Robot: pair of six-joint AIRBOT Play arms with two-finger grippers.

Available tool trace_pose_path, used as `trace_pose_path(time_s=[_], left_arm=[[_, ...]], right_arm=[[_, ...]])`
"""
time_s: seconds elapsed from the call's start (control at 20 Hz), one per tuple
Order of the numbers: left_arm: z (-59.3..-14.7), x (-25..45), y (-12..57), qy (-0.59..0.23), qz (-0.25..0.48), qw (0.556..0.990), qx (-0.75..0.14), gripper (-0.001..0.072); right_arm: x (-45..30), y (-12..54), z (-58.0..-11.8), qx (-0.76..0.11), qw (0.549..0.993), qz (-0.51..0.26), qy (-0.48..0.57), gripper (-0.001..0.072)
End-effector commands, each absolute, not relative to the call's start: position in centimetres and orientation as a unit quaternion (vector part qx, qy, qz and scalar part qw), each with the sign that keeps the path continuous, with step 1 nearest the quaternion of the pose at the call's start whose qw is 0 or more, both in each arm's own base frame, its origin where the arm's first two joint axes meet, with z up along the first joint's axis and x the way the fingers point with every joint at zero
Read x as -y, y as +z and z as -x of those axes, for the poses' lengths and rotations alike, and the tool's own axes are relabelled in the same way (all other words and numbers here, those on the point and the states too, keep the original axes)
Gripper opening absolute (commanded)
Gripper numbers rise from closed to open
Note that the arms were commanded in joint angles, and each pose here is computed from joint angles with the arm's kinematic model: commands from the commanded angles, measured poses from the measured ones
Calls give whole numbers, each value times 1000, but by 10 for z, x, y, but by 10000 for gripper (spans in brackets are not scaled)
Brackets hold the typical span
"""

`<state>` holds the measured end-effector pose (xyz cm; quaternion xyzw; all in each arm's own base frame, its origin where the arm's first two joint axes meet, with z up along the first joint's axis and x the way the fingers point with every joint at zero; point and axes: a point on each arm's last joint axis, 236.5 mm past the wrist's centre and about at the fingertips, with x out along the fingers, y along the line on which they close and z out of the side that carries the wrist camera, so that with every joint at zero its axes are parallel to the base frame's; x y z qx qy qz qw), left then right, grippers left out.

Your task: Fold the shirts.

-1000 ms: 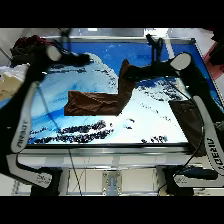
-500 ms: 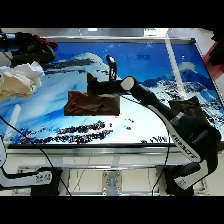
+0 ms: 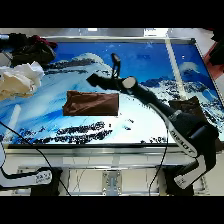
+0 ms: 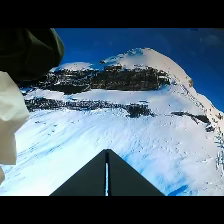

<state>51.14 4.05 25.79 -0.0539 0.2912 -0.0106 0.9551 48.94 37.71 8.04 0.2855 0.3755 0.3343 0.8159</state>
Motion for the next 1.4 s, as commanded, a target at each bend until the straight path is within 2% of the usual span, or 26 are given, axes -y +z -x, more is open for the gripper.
trace_pose_path(time_s=[0.0,0.15,0.2,0.35,0.6,0.85,1.0,1.05,1.1,1.2,1.35], left_arm=[[-510,-41,257,-11,54,954,-295,18],[-512,-41,259,-10,54,956,-288,18],[-513,-41,261,-10,54,957,-285,18],[-514,-42,263,-9,54,958,-280,18],[-514,-42,262,-13,40,959,-281,18],[-514,-42,262,-14,37,959,-281,18],[-513,-42,262,-16,29,959,-282,18],[-513,-42,262,-16,28,959,-283,18],[-513,-42,261,-16,27,958,-284,18],[-513,-42,261,-19,16,958,-285,18],[-512,-43,260,-18,14,958,-285,18]], right_arm=[[-278,42,-497,-474,796,-262,271,538],[-216,-21,-469,-574,751,-260,197,549],[-214,-36,-460,-591,734,-274,192,592],[-232,-63,-446,-610,695,-312,217,648],[-282,-78,-440,-607,637,-383,281,655],[-324,-95,-431,-604,610,-413,304,654],[-347,-84,-440,-575,627,-410,328,637],[-355,-74,-444,-562,636,-401,344,520],[-359,-64,-452,-546,647,-393,358,317],[-366,-34,-468,-515,660,-388,386,32],[-346,29,-503,-458,690,-374,417,36]])
